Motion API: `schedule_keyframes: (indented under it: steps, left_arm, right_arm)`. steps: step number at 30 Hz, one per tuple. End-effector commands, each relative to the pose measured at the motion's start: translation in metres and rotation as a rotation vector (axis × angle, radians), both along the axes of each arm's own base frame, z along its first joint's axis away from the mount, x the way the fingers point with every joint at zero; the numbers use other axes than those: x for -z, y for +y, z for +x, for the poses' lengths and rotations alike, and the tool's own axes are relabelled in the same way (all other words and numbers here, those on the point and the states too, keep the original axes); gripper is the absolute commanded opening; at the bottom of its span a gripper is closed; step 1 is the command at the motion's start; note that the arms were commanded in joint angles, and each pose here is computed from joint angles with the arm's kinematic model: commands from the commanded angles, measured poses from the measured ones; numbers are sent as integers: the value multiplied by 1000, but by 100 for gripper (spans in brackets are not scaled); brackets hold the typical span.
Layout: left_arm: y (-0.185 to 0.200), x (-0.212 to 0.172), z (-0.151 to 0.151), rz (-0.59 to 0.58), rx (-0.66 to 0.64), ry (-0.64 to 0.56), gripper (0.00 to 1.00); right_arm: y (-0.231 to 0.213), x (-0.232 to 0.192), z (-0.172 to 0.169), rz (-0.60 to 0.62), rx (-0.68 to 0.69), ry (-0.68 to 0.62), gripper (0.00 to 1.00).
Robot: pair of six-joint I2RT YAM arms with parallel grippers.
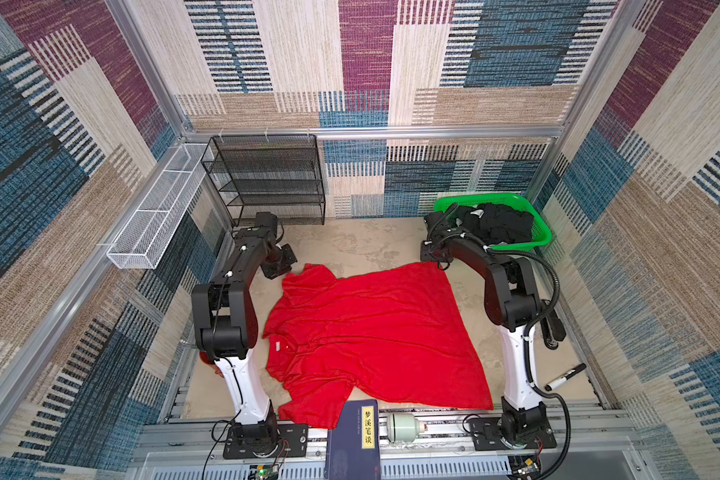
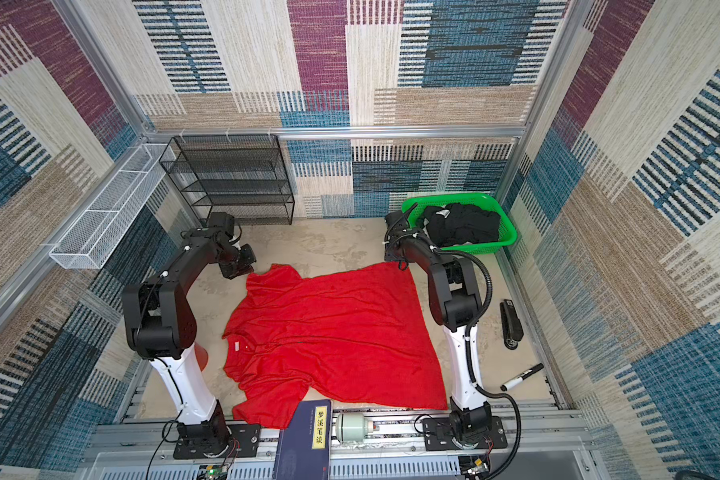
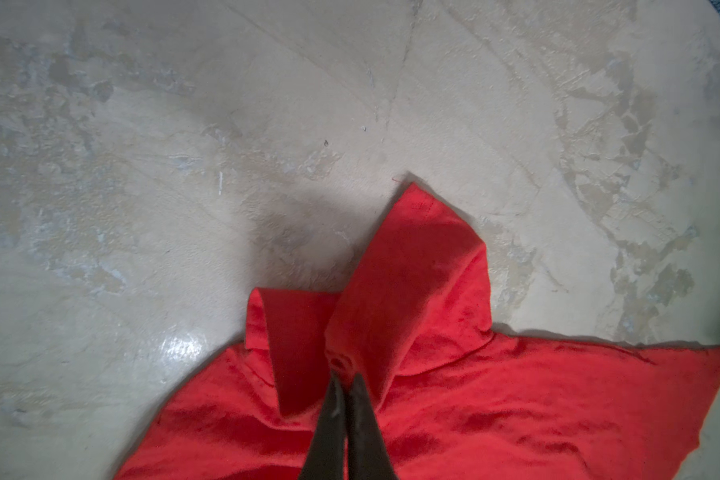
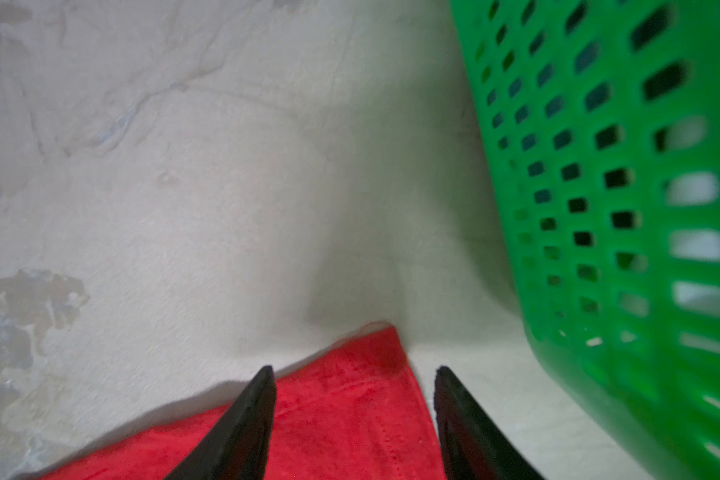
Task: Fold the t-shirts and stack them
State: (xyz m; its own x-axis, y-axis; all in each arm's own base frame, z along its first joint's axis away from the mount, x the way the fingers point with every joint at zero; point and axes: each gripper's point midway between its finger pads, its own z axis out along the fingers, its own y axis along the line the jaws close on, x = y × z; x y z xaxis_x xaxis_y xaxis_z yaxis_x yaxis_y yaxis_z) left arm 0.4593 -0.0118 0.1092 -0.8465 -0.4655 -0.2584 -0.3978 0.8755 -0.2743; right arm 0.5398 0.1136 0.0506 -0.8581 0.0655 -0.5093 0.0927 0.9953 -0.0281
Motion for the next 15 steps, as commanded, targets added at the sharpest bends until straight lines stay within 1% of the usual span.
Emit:
schedule_keyframes:
  steps: [1,8,15]
  left_arm:
    - [-3,4,3,-21,19,-9,0]
    - [-3,-1,12,-26,37,-16,0]
    - [-5,0,11,-37,42,-13,0]
  right_arm:
    - [3,-17,6,13,8,-93,61]
    - [-1,-29,-12,48,36,-159,61]
    - [4,-26,-13,-2,25,-148,59]
